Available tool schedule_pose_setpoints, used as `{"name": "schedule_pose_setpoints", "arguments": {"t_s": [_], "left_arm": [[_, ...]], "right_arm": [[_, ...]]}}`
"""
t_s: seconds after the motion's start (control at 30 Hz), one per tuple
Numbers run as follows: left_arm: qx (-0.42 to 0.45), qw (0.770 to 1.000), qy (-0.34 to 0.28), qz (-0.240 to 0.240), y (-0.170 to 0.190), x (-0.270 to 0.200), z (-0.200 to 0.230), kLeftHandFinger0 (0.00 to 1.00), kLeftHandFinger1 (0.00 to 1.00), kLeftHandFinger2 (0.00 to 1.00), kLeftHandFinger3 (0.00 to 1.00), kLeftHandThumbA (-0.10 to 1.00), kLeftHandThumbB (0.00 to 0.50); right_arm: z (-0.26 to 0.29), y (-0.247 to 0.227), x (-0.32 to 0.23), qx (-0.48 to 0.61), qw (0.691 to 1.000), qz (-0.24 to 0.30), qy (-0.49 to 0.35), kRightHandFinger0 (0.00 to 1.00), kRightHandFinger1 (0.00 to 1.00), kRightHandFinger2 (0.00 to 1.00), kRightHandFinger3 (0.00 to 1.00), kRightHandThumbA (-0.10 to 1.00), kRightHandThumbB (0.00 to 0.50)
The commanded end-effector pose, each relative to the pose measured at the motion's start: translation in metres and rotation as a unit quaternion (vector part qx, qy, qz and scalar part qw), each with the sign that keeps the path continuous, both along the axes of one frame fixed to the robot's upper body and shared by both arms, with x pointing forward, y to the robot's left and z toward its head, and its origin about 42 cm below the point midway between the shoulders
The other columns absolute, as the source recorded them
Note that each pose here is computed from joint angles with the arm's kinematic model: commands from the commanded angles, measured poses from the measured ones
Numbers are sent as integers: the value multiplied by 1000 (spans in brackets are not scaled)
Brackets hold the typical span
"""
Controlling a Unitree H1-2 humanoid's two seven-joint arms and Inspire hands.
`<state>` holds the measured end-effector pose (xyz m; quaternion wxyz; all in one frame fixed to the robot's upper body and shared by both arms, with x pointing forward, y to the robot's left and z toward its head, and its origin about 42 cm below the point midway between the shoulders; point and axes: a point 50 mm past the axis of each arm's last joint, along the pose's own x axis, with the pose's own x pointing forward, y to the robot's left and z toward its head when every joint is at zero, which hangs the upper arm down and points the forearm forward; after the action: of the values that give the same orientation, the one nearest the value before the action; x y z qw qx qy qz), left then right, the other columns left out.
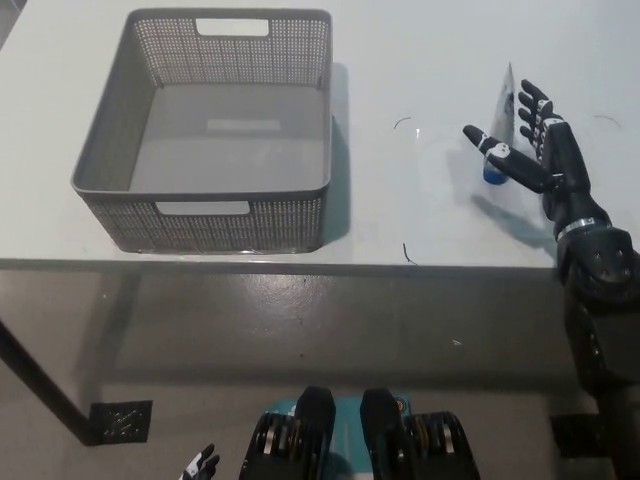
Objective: Use the right hand to pick up a shampoo and place it into a container on the left side
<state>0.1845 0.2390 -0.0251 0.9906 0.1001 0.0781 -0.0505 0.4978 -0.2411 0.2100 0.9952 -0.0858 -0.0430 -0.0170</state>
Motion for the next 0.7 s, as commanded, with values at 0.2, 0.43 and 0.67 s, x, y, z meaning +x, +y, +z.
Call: {"name": "schedule_pose_setpoints", "arguments": {"t_s": [0.2, 0.43, 0.67], "left_arm": [[0, 999, -32, 4, 3, 3, 8, 1000, 1000, 1000, 1000, 1000, 123], [0, 1000, -24, 7, 2, -1, 5, 1000, 1000, 1000, 1000, 1000, 121], [0, 1000, -25, 7, 1, -1, 5, 1000, 1000, 1000, 1000, 1000, 124]], "right_arm": [[32, -16, 22, -27, 999, -16, -43, 1000, 1000, 1000, 1000, 1000, 404], [29, -25, 18, -30, 998, -19, -47, 1000, 1000, 1000, 1000, 1000, 409], [32, -26, 27, -29, 999, -17, -39, 1000, 1000, 1000, 1000, 1000, 416]]}}
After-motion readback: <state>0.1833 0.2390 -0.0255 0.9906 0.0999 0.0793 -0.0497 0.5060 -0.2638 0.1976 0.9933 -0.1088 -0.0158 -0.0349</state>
